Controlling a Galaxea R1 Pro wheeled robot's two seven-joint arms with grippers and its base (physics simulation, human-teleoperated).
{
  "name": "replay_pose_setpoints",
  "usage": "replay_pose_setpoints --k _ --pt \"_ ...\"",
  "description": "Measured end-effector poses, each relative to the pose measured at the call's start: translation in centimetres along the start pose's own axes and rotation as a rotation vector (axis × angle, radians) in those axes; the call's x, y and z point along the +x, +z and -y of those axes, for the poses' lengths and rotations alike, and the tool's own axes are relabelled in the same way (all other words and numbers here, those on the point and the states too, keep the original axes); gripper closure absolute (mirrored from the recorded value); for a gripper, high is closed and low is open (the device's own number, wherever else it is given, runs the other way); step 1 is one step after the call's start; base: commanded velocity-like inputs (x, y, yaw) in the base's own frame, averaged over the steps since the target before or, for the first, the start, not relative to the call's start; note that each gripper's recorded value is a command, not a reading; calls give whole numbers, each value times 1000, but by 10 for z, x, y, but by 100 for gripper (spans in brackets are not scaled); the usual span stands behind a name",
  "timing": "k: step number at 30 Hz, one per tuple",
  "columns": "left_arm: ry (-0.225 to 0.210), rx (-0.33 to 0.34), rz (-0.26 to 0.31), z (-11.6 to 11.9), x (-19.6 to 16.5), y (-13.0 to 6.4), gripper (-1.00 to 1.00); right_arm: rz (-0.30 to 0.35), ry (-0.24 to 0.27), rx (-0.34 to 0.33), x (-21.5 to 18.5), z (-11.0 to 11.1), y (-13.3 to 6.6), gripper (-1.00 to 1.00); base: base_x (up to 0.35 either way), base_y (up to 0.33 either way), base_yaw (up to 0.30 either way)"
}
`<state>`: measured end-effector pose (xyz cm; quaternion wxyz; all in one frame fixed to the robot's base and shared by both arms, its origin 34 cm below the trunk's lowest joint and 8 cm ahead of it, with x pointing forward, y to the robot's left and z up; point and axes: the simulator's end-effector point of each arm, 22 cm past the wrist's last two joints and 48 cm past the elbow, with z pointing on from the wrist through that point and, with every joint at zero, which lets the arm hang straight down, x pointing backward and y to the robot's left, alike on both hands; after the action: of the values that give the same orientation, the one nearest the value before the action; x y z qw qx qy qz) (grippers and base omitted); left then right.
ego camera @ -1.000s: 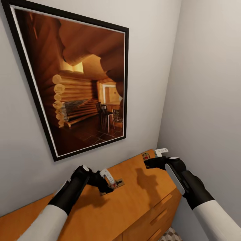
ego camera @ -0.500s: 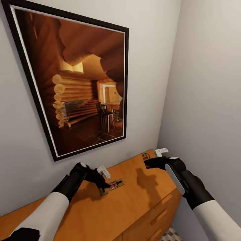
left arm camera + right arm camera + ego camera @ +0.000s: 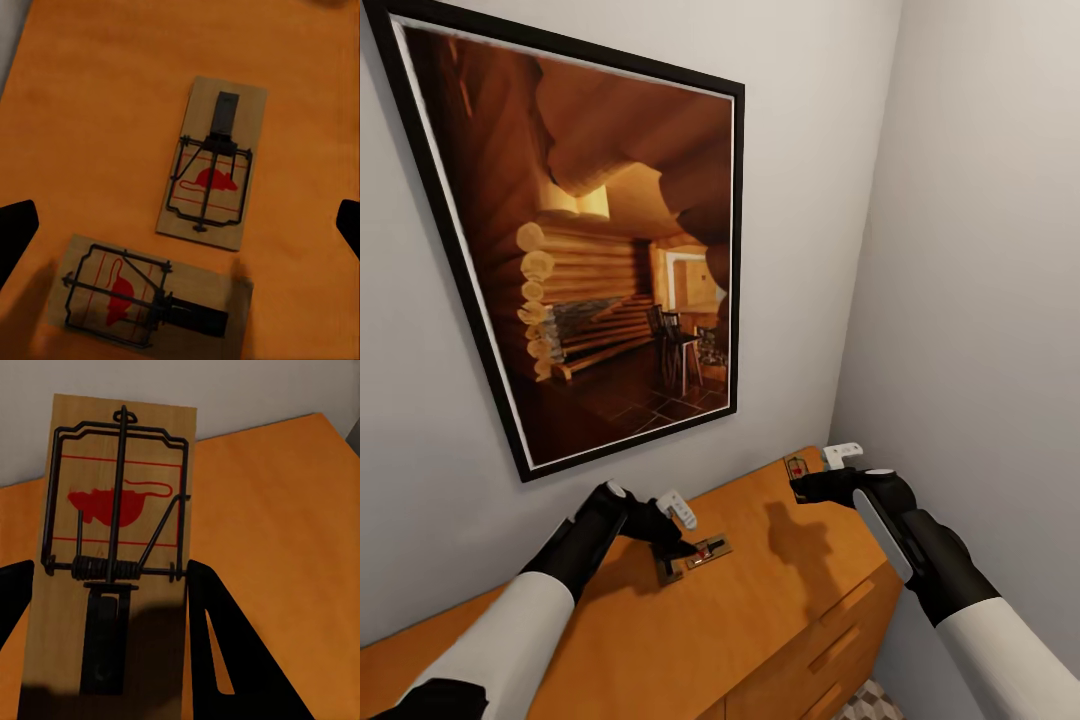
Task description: Take the four mousetraps from the cabinet in the bathroom and place them on the bathroom floor. Make sure all four end up on the same floor surface, and ensure that at least two of them are either under or directly next to the same bathroom sink.
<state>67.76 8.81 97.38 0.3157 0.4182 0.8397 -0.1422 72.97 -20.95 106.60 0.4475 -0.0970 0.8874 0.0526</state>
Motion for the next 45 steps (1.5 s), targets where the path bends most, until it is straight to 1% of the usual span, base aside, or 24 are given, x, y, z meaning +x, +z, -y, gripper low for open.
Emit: replay_pose_setpoints --k 4,7,11,12,15,16,21,25,27,29,33,35,40,45 --pt "14 14 30 12 -22 1 -100 0 0 0 0 0 0 100 0 0 0" --pt "20 20 41 16 -30 2 -100 0 0 0 0 0 0 100 0 0 0" --pt "35 46 53 29 -42 4 -100 0 0 0 0 0 0 100 0 0 0" --pt "47 61 50 35 -44 5 -100 0 0 0 0 0 0 100 0 0 0" --pt "75 78 33 42 -43 7 -100 0 0 0 0 0 0 100 0 0 0" --pt "95 85 17 45 -41 7 -100 0 0 0 0 0 0 100 0 0 0" --pt "139 90 -29 46 -33 8 -100 0 0 0 0 0 0 100 0 0 0" --pt "162 99 -42 48 -27 11 -100 0 1 -1 0 0 0 100 0 0 0" --pt "182 107 -43 50 -24 14 -100 0 1 -1 0 0 0 100 0 0 0" --pt "193 113 -45 51 -20 15 -100 0 0 0 0 0 0 100 0 0 0" --pt "199 123 -62 51 -8 20 -100 0 1 -1 0 0 0 100 0 0 0" --pt "199 122 -72 47 -3 20 -100 0 1 -2 0 -1 0 100 0 0 0" --pt "205 92 -74 25 -6 11 -100 -2 -1 -5 1 -3 1 100 0 0 0" --pt "203 74 -76 13 -6 5 -100 -4 -7 -6 1 -4 1 100 0 0 0"
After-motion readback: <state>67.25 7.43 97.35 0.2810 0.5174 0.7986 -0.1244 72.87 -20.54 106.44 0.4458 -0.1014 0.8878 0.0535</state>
